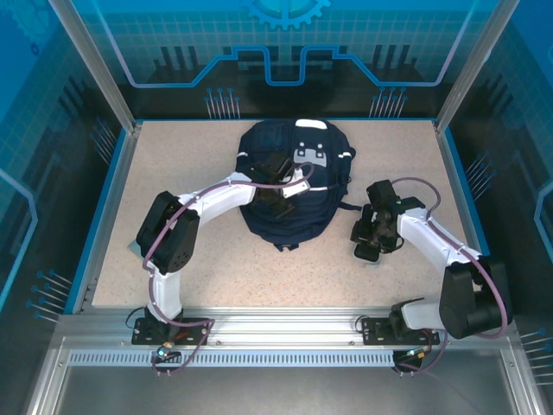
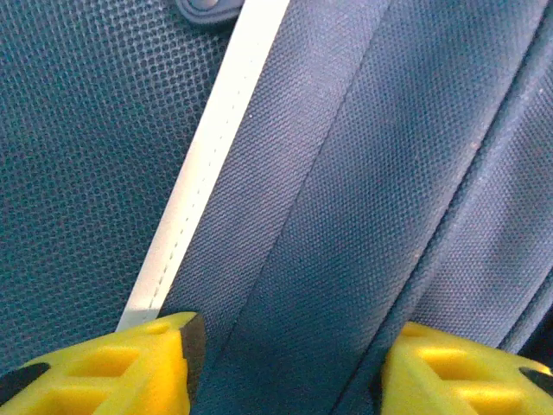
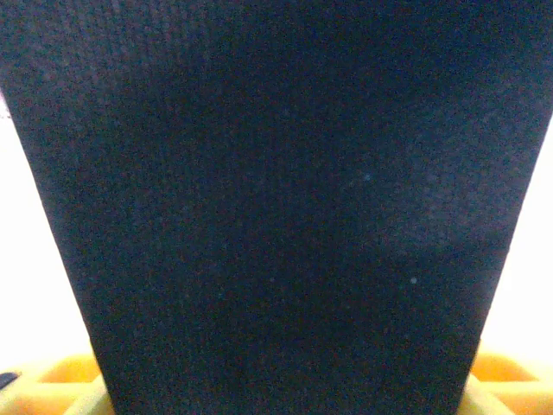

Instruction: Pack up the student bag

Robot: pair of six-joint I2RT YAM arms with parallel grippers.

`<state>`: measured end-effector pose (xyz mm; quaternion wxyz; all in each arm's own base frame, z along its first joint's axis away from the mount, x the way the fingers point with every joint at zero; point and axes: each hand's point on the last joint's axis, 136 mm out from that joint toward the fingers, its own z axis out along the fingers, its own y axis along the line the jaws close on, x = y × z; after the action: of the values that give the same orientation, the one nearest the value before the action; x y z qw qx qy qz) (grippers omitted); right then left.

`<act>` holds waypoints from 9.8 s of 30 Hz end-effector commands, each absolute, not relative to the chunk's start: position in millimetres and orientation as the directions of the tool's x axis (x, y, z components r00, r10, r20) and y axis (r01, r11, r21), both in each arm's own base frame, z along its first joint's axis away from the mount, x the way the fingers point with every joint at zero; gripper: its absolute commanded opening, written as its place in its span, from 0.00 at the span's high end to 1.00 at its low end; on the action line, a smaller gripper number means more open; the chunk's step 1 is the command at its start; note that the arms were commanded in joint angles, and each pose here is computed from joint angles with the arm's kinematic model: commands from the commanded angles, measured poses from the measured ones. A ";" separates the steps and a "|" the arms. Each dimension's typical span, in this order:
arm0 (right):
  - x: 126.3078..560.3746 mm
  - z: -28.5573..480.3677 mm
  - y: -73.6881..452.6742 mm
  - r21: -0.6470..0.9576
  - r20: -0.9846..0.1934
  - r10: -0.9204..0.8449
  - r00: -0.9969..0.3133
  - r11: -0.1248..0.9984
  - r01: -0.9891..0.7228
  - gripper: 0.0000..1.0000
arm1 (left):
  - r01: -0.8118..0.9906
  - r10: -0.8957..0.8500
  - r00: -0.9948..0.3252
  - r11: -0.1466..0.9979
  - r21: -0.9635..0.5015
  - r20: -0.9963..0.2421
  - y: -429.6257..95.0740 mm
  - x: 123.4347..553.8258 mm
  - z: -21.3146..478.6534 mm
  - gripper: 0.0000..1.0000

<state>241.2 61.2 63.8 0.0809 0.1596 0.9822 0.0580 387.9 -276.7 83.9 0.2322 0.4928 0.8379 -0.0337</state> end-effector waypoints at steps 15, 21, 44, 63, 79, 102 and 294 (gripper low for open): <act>249.5 98.7 71.5 0.246 -0.210 0.325 -0.922 0.930 0.272 0.35 | 0.773 0.692 -0.277 0.572 0.273 -0.667 -288.2 401.3 203.9 1.00; 259.4 131.3 106.9 0.361 -0.274 0.222 -0.936 0.926 0.114 0.35 | 0.691 0.502 -0.225 0.687 0.226 -0.835 -292.0 399.0 282.4 1.00; 351.0 146.4 189.6 0.365 -0.316 0.128 -0.940 0.931 0.004 0.34 | 0.607 0.333 -0.315 0.791 0.081 -0.889 -305.1 396.8 303.2 1.00; 307.7 146.2 184.3 0.495 -0.375 0.185 -0.908 0.868 -0.028 0.27 | 0.626 0.379 -0.491 0.779 -0.016 -0.784 -319.0 395.7 233.7 1.00; 292.3 103.0 231.6 0.664 -0.247 0.319 -0.915 0.744 0.080 0.57 | 0.610 0.340 -0.511 0.790 -0.055 -0.790 -318.6 393.5 239.9 1.00; 400.9 139.1 194.6 0.699 -0.478 0.471 -0.741 0.715 0.004 0.69 | 0.625 0.344 -0.532 0.776 -0.085 -0.774 -316.6 380.9 240.1 1.00; 281.7 112.2 162.2 -0.211 -0.510 0.035 -0.860 0.964 0.165 0.82 | -0.097 -0.533 -0.827 0.446 -0.890 -0.177 -235.6 408.7 151.4 0.97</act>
<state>290.6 197.4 111.8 0.2750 0.0549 0.9566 -0.0792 387.5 -251.0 136.1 0.1757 -0.1956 0.8275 -0.4962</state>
